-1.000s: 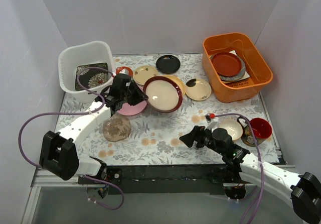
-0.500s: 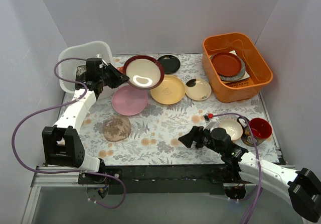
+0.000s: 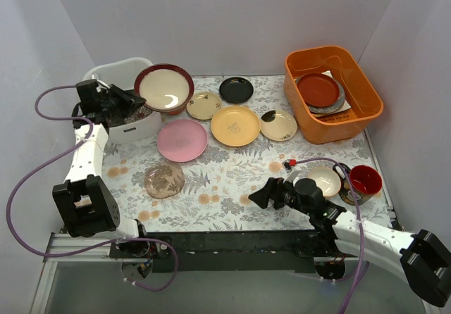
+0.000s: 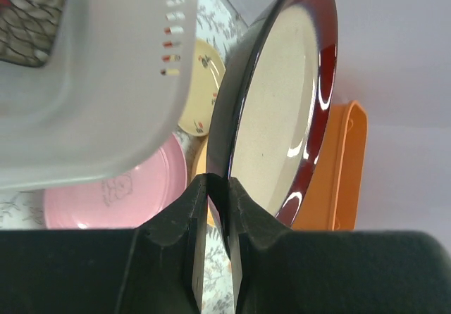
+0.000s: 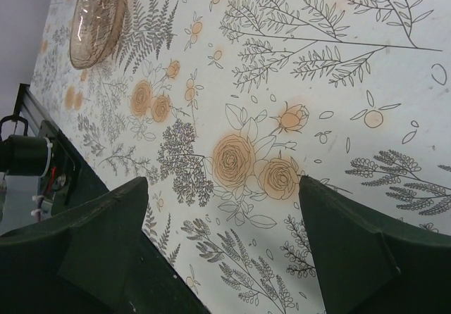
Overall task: Place the plates into the plastic bin on the countertop
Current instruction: Place the plate in the plastic bin.
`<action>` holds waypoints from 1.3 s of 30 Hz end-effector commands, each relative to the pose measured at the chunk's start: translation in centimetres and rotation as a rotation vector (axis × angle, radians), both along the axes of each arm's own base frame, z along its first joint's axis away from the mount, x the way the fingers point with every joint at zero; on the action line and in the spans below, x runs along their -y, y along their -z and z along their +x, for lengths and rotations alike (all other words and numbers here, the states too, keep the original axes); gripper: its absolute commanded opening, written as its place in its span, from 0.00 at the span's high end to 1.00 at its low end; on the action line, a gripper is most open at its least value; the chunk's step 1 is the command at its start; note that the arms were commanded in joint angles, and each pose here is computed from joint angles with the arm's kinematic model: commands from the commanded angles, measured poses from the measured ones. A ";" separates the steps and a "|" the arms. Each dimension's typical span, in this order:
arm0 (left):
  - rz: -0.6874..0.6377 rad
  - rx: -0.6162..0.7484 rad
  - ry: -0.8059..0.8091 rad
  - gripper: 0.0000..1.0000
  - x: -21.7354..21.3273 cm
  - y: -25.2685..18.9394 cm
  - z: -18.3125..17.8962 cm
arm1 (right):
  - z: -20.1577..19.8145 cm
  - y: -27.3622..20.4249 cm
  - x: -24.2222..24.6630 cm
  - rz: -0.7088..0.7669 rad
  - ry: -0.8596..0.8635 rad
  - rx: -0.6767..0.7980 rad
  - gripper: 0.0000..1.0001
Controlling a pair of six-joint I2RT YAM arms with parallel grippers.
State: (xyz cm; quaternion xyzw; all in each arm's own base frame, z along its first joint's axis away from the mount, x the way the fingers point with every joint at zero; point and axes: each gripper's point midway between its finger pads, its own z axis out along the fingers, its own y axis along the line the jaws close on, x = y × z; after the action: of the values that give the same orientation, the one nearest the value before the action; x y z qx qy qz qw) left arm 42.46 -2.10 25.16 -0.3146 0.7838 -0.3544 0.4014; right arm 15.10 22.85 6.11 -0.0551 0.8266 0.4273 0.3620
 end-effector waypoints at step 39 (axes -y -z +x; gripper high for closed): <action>0.062 -0.060 -0.385 1.00 -17.8 2.1 4.3 | -2.2 2.7 -0.7 -0.002 -0.118 -0.065 0.05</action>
State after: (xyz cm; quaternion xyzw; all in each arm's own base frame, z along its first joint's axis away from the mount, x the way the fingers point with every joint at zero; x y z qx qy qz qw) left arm 44.37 15.02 17.44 -0.4986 0.7521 -0.2076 0.3777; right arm 13.89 24.43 5.09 -0.0858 0.8283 0.4536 0.3176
